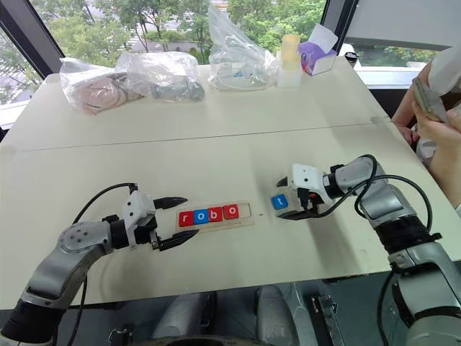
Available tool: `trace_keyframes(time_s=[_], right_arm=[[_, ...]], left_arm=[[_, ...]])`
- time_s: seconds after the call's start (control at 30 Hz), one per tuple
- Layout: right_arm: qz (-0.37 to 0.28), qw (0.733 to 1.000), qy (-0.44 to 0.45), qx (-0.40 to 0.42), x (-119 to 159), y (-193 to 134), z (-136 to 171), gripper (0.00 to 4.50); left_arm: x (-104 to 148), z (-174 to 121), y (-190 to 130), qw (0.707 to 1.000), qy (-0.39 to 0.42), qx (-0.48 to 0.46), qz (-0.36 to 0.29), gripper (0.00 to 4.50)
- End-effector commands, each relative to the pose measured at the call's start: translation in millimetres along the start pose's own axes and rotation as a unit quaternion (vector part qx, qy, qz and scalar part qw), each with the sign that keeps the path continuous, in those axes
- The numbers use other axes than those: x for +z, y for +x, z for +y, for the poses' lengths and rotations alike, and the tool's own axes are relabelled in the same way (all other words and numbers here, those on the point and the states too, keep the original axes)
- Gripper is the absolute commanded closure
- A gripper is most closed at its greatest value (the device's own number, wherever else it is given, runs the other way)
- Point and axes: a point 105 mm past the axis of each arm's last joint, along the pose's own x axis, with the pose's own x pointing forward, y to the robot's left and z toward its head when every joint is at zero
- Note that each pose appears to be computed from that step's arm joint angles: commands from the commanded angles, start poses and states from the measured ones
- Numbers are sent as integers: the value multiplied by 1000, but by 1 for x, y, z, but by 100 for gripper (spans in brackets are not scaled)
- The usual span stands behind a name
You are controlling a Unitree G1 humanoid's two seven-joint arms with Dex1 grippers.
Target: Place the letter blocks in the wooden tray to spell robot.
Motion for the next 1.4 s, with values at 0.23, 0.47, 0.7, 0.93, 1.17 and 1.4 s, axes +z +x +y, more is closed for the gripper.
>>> trace_keyframes(time_s=[0.23, 0.47, 0.7, 0.93, 1.17, 1.4], right_arm=[[12, 999, -21, 25, -6, 1, -1, 186], [-22, 999, -29, 9, 19, 2, -6, 336], [-47, 998, -10, 32, 59, 15, 14, 336], [-38, 999, -8, 30, 68, 31, 18, 336], [-32, 999, -6, 25, 69, 47, 17, 336], [-35, 999, -11, 32, 73, 53, 19, 336]], left_arm=[[21, 0, -12, 999, 16, -15, -29, 0], [29, 4, -18, 999, 14, -25, -45, 0], [28, 5, -18, 998, 12, -35, -45, 0], [26, 4, -16, 998, 10, -39, -44, 0], [23, 5, -16, 999, 11, -26, -47, 0], [21, 6, -19, 999, 12, -19, -47, 0]])
